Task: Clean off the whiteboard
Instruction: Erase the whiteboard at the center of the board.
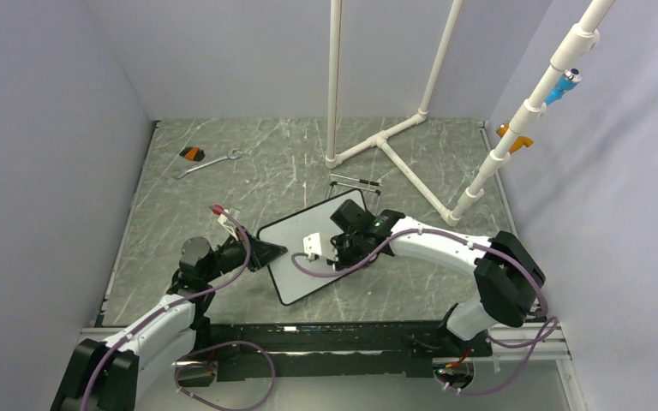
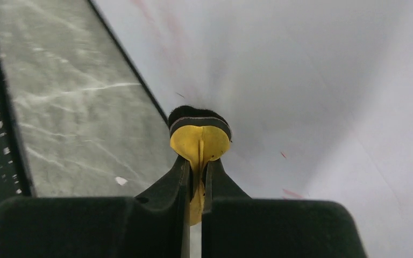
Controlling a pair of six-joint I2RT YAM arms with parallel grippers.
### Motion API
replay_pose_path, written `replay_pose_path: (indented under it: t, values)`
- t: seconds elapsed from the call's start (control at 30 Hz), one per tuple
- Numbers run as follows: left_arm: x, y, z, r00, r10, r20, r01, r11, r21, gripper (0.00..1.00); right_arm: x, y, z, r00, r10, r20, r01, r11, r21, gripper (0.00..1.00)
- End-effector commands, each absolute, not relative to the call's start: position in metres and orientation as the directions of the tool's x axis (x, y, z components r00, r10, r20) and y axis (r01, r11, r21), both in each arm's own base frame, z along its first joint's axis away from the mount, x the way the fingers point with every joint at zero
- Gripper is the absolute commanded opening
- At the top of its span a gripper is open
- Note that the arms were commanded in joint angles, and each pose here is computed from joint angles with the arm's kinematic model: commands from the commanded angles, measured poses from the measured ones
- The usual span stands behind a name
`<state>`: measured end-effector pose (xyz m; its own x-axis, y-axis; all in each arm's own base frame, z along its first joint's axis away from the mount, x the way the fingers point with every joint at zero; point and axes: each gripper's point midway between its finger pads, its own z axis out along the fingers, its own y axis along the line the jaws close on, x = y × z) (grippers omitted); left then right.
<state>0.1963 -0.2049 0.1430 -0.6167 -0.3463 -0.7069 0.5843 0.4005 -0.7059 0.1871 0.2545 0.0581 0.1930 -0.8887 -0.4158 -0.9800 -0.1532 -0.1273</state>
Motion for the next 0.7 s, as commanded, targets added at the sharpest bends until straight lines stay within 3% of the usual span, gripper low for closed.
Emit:
replay_pose_path:
  t: [0.0,0.13,0.23,0.33,0.5,0.67]
  values:
    - [0.191,-0.210,0.162,-0.573,-0.332,-0.749,0.662,0.351,-0.662,0.00,0.255,0.263,0.116,0.075,-0.820,-0.568,-0.933,0.144,-0.331,0.00]
    - [0.191,-0.211,0.162,-0.578,-0.331,-0.746,0.662,0.344,-0.666,0.00,0.278,0.253,0.135,0.020,-0.773,-0.634,-0.883,0.284,-0.374,0.00]
    - [0.191,-0.211,0.163,-0.578,-0.332,-0.745,0.662,0.342,-0.667,0.00,0.283,0.249,0.135,0.007,-0.773,-0.634,-0.874,0.304,-0.380,0.00]
    - [0.191,-0.211,0.163,-0.576,-0.333,-0.746,0.663,0.343,-0.665,0.00,0.267,0.250,0.123,0.042,-0.795,-0.605,-0.919,0.207,-0.335,0.00]
    - [0.191,-0.210,0.164,-0.571,-0.331,-0.751,0.664,0.351,-0.660,0.00,0.202,0.259,0.095,0.207,-0.808,-0.552,-0.975,-0.126,-0.180,0.00]
    - [0.191,-0.210,0.163,-0.570,-0.326,-0.754,0.663,0.359,-0.657,0.00,0.217,0.262,0.090,0.178,-0.837,-0.517,-0.970,-0.061,-0.235,0.00]
